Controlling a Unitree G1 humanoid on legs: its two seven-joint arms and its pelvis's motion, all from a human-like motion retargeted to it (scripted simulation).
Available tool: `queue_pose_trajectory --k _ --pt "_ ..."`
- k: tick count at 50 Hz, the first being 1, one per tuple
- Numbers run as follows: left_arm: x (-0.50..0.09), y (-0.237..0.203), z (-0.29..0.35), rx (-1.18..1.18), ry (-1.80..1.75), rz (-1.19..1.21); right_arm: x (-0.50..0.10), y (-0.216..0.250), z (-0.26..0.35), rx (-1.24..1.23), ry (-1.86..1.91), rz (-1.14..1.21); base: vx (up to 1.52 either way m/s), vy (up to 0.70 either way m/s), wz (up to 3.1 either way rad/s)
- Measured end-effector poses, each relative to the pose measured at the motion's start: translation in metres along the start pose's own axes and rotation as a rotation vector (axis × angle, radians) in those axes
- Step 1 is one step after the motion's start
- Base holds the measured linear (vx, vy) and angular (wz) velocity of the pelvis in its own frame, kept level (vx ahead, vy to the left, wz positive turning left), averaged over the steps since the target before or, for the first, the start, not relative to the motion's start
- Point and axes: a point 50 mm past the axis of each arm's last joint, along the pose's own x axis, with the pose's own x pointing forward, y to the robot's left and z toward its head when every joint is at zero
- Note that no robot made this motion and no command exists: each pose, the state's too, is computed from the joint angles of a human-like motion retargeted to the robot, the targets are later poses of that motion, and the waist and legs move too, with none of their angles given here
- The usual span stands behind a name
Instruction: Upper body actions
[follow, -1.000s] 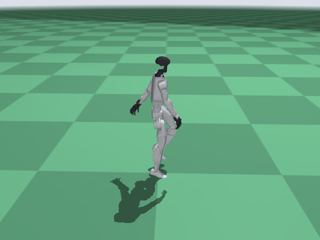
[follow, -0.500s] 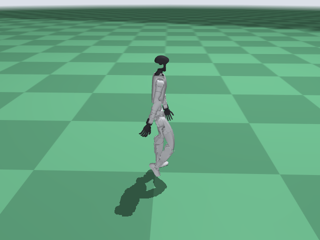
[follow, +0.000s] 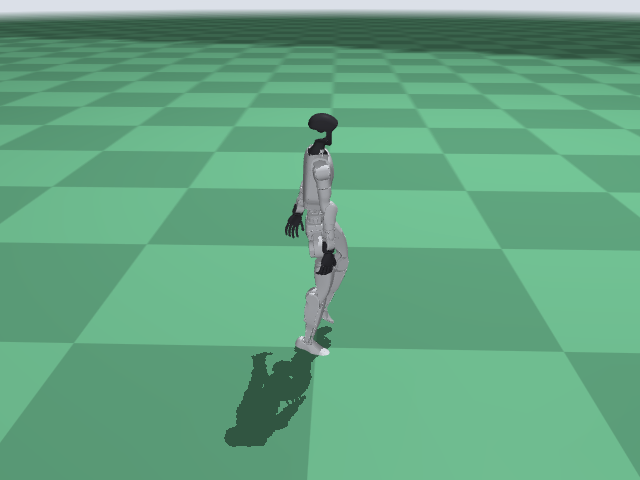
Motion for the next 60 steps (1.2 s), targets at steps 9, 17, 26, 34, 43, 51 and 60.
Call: queue_pose_trajectory --k 9,17,26,34,43,51,60 --pt "-0.014 0.047 -0.111 -0.280 0.272 0.191 -0.170 -0.064 0.268 -0.052 -1.213 -0.195 -0.22 -0.18 -0.68" --pt "-0.009 0.031 -0.100 -0.357 0.253 0.155 -0.181 -0.055 0.271 -0.289 -1.309 -0.276 0.07 0.05 0.57" --pt "-0.001 -0.008 0.023 -0.039 -0.117 0.142 -0.001 0.017 0.026 -0.276 -0.307 -0.021 0.34 0.17 0.75" --pt "-0.136 -0.112 0.274 0.334 -0.977 -0.085 -0.023 0.008 -0.196 0.243 0.596 -0.127 -0.25 0.36 0.28" --pt "-0.237 -0.145 0.325 0.442 -1.476 0.019 -0.064 0.063 -0.280 0.832 0.842 -0.280 0.05 -0.03 -0.02" --pt "-0.066 -0.092 0.194 0.272 -0.783 -0.067 -0.025 0.038 -0.203 0.475 0.600 -0.104 0.14 -0.14 -0.45" --pt "-0.004 0.021 -0.060 -0.231 0.205 0.087 -0.055 -0.047 0.154 -0.202 -0.489 -0.028 -0.34 -0.38 -0.25"
